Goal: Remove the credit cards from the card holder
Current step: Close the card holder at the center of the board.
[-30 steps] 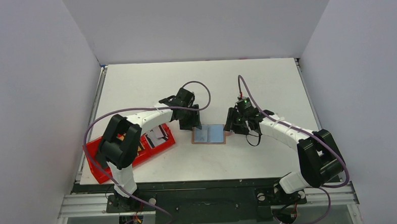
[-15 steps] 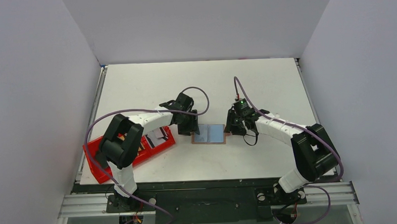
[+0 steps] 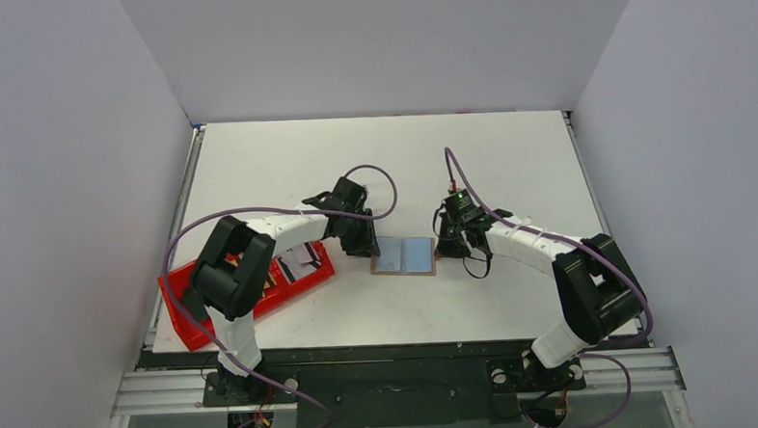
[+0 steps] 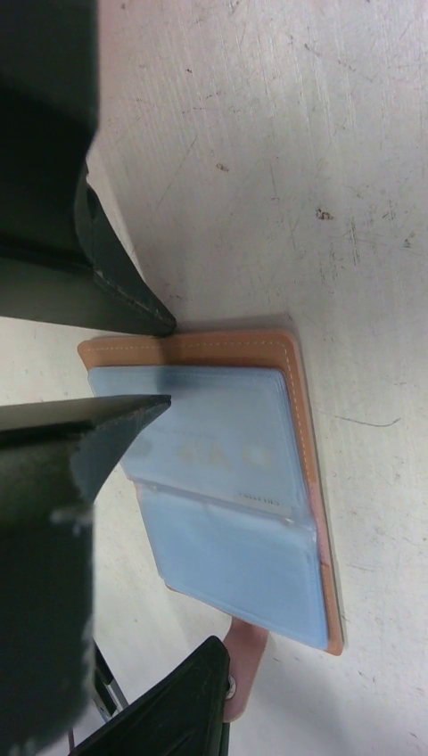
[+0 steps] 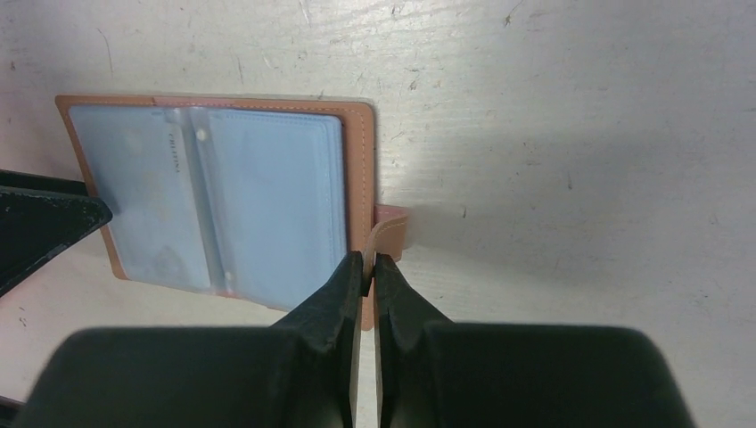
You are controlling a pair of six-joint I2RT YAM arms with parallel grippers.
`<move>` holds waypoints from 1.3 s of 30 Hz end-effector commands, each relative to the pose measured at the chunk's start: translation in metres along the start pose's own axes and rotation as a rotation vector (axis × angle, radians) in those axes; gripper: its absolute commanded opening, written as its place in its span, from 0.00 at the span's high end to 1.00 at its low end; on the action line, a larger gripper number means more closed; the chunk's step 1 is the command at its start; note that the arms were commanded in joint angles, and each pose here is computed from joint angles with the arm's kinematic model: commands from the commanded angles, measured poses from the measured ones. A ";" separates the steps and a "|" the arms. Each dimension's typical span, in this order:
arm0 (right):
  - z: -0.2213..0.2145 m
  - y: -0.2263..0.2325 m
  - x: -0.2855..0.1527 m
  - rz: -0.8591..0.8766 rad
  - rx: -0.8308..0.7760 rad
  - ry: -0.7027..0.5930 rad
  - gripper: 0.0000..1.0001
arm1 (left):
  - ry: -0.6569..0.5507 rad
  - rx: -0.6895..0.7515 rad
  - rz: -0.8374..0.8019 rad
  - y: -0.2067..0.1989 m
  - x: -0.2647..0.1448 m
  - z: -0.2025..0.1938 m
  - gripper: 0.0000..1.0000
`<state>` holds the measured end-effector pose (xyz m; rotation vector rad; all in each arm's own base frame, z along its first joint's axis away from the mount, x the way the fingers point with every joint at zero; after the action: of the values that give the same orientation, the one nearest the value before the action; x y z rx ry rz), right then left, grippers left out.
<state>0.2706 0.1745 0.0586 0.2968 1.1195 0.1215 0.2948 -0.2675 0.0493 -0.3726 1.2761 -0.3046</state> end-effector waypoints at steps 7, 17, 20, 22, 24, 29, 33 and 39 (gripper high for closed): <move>0.010 0.008 0.004 0.006 -0.029 -0.044 1.00 | -0.041 -0.008 -0.122 -0.027 -0.015 0.013 0.95; 0.011 0.012 0.004 0.017 -0.037 -0.045 1.00 | -0.075 0.006 -0.169 -0.045 -0.037 0.024 1.00; 0.010 0.011 0.005 0.013 -0.039 -0.039 1.00 | -0.072 0.008 -0.155 -0.041 -0.037 0.023 1.00; 0.009 0.011 0.007 0.012 -0.041 -0.034 1.00 | -0.075 0.015 -0.177 -0.044 -0.039 0.023 1.00; 0.007 0.011 0.009 0.011 -0.043 -0.029 1.00 | -0.079 0.020 -0.186 -0.046 -0.040 0.024 1.00; 0.005 0.013 0.013 0.022 -0.043 -0.018 1.00 | -0.064 0.036 -0.233 -0.057 -0.041 0.024 1.00; 0.003 0.018 0.017 0.054 -0.038 -0.008 1.00 | -0.067 0.048 -0.260 -0.069 -0.044 0.025 1.00; 0.006 0.033 0.016 0.103 -0.039 -0.009 1.00 | -0.067 0.055 -0.310 -0.091 -0.048 0.024 1.00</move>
<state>0.2757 0.1887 0.0478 0.2822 1.1250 0.1696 0.2968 -0.2979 0.0971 -0.4755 1.2317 -0.4600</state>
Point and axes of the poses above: each gripper's point midway between its finger pads, its own x axis out along the fingers, its own y axis along the line the jaws close on, z = x × y, the point moved 3 cm from there along -x, back along the fingers, and after that the axes turned 1 degree about -x, right-handed, at the moved point
